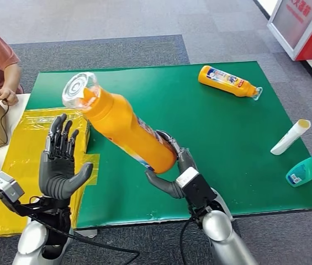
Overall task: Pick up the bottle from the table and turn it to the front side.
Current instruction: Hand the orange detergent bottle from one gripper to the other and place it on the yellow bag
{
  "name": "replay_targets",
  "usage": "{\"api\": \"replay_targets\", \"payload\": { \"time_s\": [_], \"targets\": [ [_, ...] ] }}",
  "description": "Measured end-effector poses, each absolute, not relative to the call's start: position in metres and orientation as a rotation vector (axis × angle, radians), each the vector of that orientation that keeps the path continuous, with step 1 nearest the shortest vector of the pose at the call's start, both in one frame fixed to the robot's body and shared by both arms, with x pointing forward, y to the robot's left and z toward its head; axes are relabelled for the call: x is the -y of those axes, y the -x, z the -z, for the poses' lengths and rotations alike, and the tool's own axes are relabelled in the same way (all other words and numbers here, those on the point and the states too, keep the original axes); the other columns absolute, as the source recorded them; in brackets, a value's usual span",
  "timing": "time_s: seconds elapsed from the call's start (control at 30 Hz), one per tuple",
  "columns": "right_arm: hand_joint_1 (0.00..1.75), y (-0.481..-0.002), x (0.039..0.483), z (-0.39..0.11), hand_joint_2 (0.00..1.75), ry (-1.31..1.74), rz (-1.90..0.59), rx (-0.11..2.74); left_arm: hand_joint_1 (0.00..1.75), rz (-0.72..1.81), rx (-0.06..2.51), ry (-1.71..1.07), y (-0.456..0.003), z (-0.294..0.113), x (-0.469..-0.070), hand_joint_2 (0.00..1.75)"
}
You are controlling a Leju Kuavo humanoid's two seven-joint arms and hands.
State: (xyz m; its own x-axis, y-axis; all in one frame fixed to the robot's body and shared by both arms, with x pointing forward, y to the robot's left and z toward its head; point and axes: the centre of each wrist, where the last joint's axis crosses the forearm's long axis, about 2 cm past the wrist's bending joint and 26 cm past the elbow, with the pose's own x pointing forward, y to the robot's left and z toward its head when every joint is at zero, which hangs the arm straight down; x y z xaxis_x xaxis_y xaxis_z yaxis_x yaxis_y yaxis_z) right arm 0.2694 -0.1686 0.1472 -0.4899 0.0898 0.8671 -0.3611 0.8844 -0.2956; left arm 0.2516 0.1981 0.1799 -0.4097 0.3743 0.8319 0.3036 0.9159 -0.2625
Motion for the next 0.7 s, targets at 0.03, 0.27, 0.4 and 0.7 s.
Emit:
{"api": "replay_targets", "payload": {
  "time_s": [0.03, 0.27, 0.4, 0.7],
  "targets": [
    [1.75, -0.270, 0.166, -0.148, 1.75, -0.205, -0.552, 2.022, 0.00, -0.082, 2.023, 0.499, -0.254, -0.180, -0.198, 1.75],
    [1.75, -0.268, 0.152, -0.150, 1.75, -0.155, -0.618, 2.063, 0.00, -0.050, 1.998, 0.613, -0.267, -0.186, -0.194, 1.75],
    [1.75, -0.270, 0.144, -0.149, 1.75, -0.095, -0.669, 2.085, 0.00, -0.005, 1.955, 0.749, -0.273, -0.190, -0.186, 1.75],
    [1.75, -0.283, 0.130, -0.138, 1.75, 0.072, -0.772, 2.095, 0.00, 0.112, 1.862, 1.022, -0.282, -0.201, -0.165, 1.75]
  ]
}}
